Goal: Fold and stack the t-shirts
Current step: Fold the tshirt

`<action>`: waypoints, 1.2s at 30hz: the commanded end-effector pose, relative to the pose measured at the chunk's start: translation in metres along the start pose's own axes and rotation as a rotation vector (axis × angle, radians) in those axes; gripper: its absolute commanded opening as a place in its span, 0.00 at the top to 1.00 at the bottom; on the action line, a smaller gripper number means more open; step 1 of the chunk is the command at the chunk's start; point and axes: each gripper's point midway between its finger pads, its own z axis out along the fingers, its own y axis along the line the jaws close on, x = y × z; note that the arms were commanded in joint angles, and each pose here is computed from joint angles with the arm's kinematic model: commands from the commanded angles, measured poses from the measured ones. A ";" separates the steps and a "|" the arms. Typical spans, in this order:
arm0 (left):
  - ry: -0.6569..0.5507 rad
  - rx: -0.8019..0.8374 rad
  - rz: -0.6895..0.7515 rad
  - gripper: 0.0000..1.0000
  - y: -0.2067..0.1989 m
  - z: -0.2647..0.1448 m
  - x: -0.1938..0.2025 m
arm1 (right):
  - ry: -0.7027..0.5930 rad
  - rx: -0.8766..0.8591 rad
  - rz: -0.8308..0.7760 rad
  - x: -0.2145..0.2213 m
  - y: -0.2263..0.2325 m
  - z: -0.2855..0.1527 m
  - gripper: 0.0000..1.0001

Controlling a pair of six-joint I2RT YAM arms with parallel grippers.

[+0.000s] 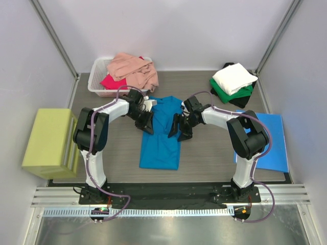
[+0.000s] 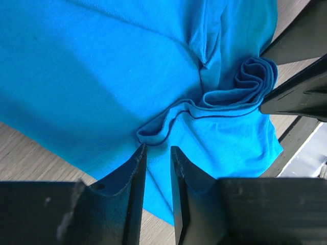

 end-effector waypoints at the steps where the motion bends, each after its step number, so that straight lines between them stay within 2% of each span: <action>1: -0.027 0.011 0.030 0.75 -0.001 0.000 -0.013 | -0.005 -0.018 0.003 -0.003 0.001 0.001 0.41; 3: -0.023 0.012 0.029 0.78 -0.001 0.000 -0.012 | -0.007 -0.019 0.003 -0.003 0.000 0.001 0.45; 6: -0.021 0.011 0.026 0.80 0.000 -0.001 -0.012 | -0.005 -0.016 0.010 -0.003 -0.002 0.001 0.59; 7: -0.022 0.014 0.025 0.81 0.000 -0.001 -0.013 | -0.007 -0.017 0.010 -0.004 -0.002 0.001 0.67; 10: -0.021 0.012 0.024 0.81 0.001 -0.002 -0.012 | -0.006 -0.015 0.011 -0.003 -0.003 0.001 0.80; 12: -0.025 0.009 0.023 0.81 0.002 -0.004 -0.012 | -0.006 -0.015 0.014 -0.003 -0.003 0.000 0.86; 23: -0.094 0.009 -0.025 0.85 0.014 -0.037 -0.023 | -0.021 -0.035 -0.007 -0.010 0.006 -0.007 0.87; 28: -0.126 0.053 -0.064 0.84 0.015 -0.049 -0.028 | -0.018 -0.039 -0.009 -0.011 0.007 -0.007 0.87; 29: -0.123 0.069 -0.062 0.82 0.010 -0.047 -0.028 | -0.016 -0.039 -0.008 -0.011 0.007 -0.006 0.87; 31: -0.100 0.076 -0.056 0.51 0.006 -0.042 -0.024 | -0.018 -0.039 -0.007 -0.012 0.008 -0.006 0.87; 33: -0.073 0.067 -0.035 0.29 -0.002 -0.035 -0.018 | -0.017 -0.039 -0.005 -0.012 0.008 -0.007 0.87; 35: -0.054 0.061 -0.016 0.24 -0.008 -0.029 -0.012 | -0.021 -0.039 -0.009 -0.012 0.009 -0.008 0.87; 36: -0.061 0.059 -0.005 0.26 -0.010 -0.029 -0.013 | -0.022 -0.037 -0.007 -0.013 0.008 -0.008 0.87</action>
